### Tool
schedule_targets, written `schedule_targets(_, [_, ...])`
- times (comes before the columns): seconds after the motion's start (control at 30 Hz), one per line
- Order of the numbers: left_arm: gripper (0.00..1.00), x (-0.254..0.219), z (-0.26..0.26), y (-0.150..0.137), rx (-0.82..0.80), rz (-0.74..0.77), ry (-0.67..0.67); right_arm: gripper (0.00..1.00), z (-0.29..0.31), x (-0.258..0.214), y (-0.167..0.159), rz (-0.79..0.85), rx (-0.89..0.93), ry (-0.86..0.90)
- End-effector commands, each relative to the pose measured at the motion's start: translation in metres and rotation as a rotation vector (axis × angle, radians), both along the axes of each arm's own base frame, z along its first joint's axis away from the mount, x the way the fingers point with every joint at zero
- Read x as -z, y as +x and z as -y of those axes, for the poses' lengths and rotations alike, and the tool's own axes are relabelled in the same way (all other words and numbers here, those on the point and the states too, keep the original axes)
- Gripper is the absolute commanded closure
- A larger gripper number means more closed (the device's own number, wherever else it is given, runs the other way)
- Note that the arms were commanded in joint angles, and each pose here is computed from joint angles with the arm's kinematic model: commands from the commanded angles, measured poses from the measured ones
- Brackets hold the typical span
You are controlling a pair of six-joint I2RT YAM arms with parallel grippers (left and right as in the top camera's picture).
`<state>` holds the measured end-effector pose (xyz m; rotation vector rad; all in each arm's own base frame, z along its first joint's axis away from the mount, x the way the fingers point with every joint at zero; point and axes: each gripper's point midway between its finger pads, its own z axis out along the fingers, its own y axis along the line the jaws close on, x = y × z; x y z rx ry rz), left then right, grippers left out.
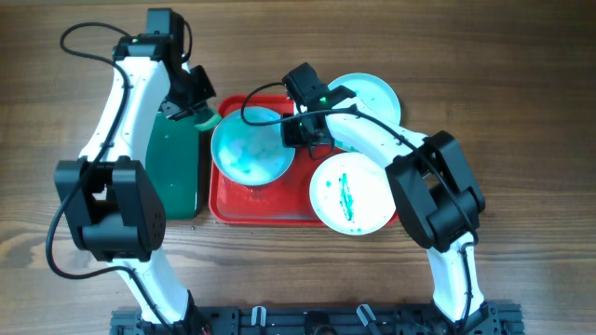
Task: Clean dirty plates on tray and stack at the side
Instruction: 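Scrub the left plate again with the sponge in the left gripper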
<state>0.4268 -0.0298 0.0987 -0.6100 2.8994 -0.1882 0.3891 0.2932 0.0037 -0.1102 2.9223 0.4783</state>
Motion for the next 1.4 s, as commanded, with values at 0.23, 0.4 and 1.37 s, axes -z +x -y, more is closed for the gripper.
schedule_targets(0.23, [0.96, 0.05, 0.087, -0.014, 0.111, 0.049, -0.025, 0.96, 0.052, 0.016, 0.006, -0.072, 0.277, -0.13])
schedule_targets(0.4, [0.96, 0.094, 0.087, -0.034, 0.122, 0.052, 0.057, 0.96, 0.052, 0.016, 0.007, -0.067, 0.261, -0.131])
schedule_targets(1.37, [0.96, 0.082, 0.115, 0.004, 0.366, 0.276, 0.057, 0.96, 0.052, 0.016, 0.007, -0.064, 0.244, -0.135])
